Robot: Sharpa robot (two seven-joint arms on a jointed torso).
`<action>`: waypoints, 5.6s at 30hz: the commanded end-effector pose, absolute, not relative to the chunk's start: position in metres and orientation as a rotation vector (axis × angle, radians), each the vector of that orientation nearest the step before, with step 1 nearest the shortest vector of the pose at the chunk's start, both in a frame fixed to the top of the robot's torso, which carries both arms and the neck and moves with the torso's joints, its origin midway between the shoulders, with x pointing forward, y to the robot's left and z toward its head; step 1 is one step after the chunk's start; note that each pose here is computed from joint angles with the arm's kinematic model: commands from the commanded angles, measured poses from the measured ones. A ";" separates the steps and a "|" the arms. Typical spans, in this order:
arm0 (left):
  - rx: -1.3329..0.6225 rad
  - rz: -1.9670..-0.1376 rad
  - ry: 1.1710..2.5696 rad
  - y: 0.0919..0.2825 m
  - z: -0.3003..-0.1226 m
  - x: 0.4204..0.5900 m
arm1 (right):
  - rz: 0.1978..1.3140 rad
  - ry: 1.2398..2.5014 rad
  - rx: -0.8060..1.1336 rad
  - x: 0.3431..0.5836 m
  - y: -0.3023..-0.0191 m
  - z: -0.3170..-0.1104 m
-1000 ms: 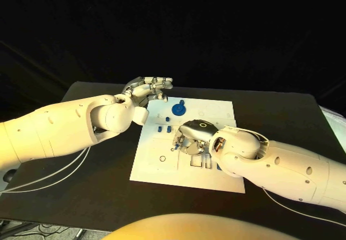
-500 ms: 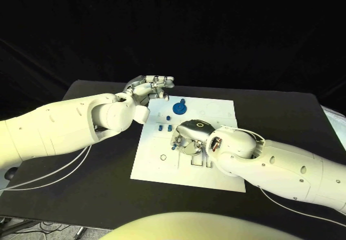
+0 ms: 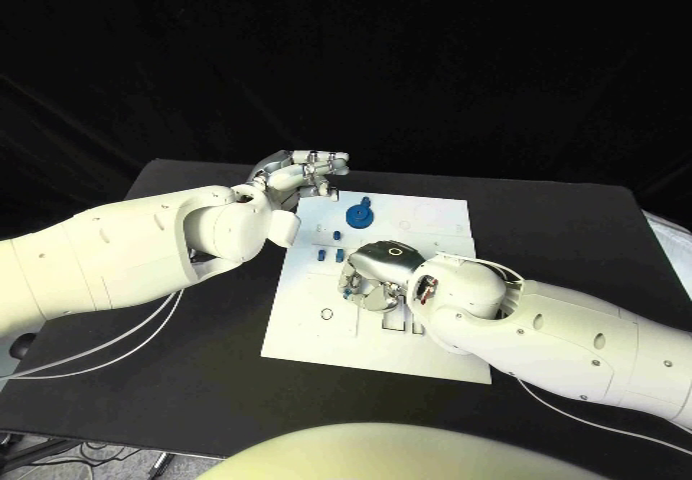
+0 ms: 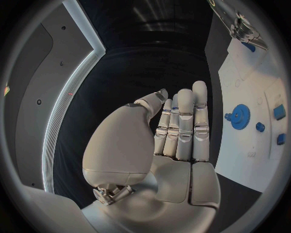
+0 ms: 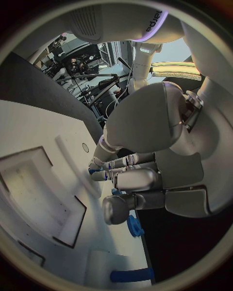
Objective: Assemble the parts on the task board
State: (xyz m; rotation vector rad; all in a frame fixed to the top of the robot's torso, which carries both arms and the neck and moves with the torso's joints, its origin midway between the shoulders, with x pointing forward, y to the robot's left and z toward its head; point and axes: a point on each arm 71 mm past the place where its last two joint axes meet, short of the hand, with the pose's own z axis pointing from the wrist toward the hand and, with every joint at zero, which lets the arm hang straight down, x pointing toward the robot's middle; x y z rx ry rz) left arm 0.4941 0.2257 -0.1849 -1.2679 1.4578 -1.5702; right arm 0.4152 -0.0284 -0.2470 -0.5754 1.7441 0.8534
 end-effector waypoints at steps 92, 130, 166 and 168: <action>-1.250 -1.594 1.494 0.225 -0.186 0.493 | 0.610 1.625 -0.452 0.453 -0.123 -0.204; -1.246 -1.597 1.498 0.222 -0.187 0.493 | 1.001 1.633 -0.523 0.384 -0.020 -0.208; -1.246 -1.597 1.499 0.220 -0.187 0.494 | 0.886 1.705 -0.603 0.384 -0.011 -0.237; -1.246 -1.597 1.499 0.220 -0.187 0.494 | 0.881 1.728 -0.624 0.382 -0.007 -0.239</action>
